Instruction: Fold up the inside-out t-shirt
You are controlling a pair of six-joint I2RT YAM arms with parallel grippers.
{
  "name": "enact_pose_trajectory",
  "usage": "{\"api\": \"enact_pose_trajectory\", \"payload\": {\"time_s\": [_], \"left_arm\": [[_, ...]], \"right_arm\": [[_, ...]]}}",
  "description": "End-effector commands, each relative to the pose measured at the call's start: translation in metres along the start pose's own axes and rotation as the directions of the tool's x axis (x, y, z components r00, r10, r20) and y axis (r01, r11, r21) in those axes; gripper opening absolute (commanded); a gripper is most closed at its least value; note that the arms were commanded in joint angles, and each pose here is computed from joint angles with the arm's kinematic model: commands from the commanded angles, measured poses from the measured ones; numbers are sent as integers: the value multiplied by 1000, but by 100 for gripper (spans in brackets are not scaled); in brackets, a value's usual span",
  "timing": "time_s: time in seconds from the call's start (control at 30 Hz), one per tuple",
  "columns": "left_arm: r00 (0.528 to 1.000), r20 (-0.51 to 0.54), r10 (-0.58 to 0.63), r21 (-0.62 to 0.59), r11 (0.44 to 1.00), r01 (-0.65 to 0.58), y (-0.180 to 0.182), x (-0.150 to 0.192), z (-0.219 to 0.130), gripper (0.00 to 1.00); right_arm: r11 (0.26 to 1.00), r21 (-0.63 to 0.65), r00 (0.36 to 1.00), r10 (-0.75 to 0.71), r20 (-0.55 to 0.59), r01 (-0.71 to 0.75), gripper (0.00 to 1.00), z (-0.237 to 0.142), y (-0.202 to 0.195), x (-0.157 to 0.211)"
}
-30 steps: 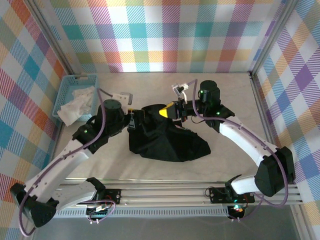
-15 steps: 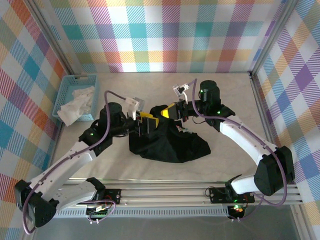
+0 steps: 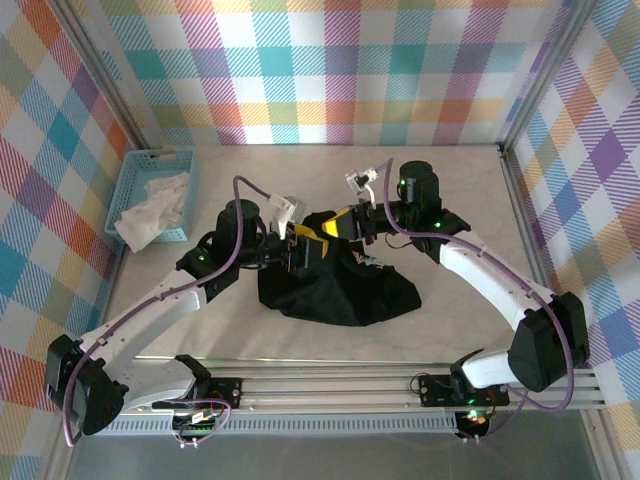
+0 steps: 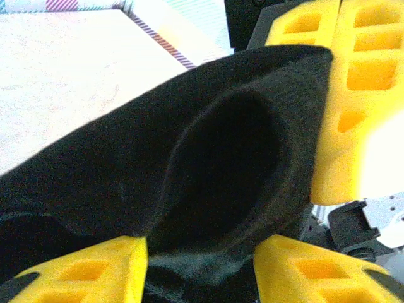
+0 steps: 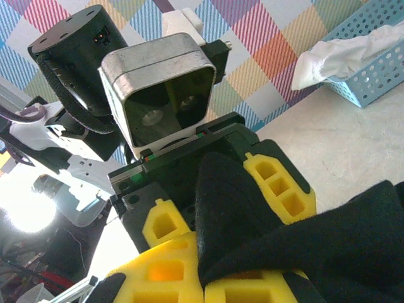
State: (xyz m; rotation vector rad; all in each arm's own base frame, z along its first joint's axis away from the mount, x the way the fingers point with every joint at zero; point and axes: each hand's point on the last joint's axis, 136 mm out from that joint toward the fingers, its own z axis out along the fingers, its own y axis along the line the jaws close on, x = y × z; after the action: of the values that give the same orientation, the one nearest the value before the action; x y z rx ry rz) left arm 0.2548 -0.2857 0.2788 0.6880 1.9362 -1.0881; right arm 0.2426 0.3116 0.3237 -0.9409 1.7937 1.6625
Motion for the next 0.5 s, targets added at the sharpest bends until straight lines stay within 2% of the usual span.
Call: {"api": "enact_pose_trajectory", "payload": {"time_s": [0.0, 0.07, 0.27, 0.4, 0.47], "left_arm": [[995, 71, 68, 37, 997, -71, -13, -27, -5, 38], [995, 72, 71, 19, 997, -72, -11, -27, -6, 28], [993, 85, 77, -41, 996, -74, -2, -28, -10, 10], [993, 87, 77, -52, 996, -72, -3, -29, -14, 0], [994, 83, 78, -55, 996, -73, -4, -29, -17, 0]], "right_arm": [[996, -30, 996, -84, 16, 85, 0, -7, 22, -15], [996, -27, 996, -83, 17, 84, 0, -8, 22, -14], [996, -20, 996, -89, 21, 90, 0, -11, 21, -16], [996, 11, 996, -84, 14, 84, 0, -12, 16, -15], [996, 38, 996, -85, 11, 84, 0, -13, 13, -16]]}}
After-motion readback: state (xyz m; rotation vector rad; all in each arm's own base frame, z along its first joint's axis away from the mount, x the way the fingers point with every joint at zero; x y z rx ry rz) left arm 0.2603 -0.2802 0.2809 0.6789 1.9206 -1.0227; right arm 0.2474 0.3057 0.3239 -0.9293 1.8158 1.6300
